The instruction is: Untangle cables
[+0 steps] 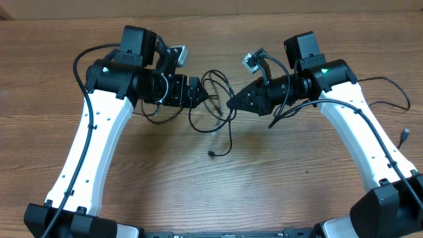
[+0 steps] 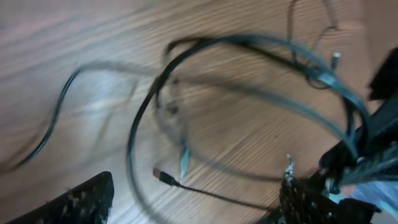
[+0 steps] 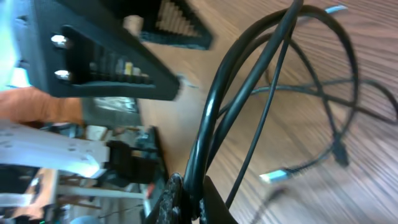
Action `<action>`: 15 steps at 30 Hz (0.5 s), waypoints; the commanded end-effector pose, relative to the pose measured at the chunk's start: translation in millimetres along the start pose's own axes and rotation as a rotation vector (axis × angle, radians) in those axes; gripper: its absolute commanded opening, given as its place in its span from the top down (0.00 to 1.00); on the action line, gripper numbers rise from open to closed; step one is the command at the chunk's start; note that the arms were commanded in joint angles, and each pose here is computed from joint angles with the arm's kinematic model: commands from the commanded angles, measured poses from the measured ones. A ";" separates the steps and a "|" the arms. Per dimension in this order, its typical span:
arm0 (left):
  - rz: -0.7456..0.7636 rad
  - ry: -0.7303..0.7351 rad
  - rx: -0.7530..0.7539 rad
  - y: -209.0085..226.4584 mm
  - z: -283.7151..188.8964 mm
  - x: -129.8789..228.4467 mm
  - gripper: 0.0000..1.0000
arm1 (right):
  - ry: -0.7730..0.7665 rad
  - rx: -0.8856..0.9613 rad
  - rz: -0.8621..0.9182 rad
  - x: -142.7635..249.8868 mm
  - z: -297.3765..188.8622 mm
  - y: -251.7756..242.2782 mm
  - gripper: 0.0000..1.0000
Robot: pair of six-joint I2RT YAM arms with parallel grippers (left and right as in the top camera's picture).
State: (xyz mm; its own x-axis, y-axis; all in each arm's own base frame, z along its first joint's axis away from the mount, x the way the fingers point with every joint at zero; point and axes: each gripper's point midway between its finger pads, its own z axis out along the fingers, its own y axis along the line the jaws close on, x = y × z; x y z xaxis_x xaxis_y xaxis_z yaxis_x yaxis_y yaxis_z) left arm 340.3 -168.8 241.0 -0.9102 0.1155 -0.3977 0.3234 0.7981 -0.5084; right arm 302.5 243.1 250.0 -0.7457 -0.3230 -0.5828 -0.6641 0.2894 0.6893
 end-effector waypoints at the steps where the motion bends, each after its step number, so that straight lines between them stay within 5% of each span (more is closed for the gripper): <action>1: 0.086 -0.021 0.084 -17.9 -1.8 -3.4 0.14 | -0.061 -0.143 -0.073 -17.0 -9.7 37.7 0.96; 15: 0.113 -0.055 0.056 -13.9 -1.7 -12.2 0.21 | -0.108 -0.288 -0.121 -26.4 -15.8 62.0 0.96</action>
State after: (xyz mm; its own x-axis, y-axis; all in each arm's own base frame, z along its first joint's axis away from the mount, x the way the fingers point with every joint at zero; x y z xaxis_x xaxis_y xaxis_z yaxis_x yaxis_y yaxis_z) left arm 348.7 -177.9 251.7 -0.8705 0.1412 -0.4715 0.4022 0.7563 -0.5160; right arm 289.8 253.8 283.5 -0.7219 -0.2702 -0.6370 -0.6768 0.0837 0.7314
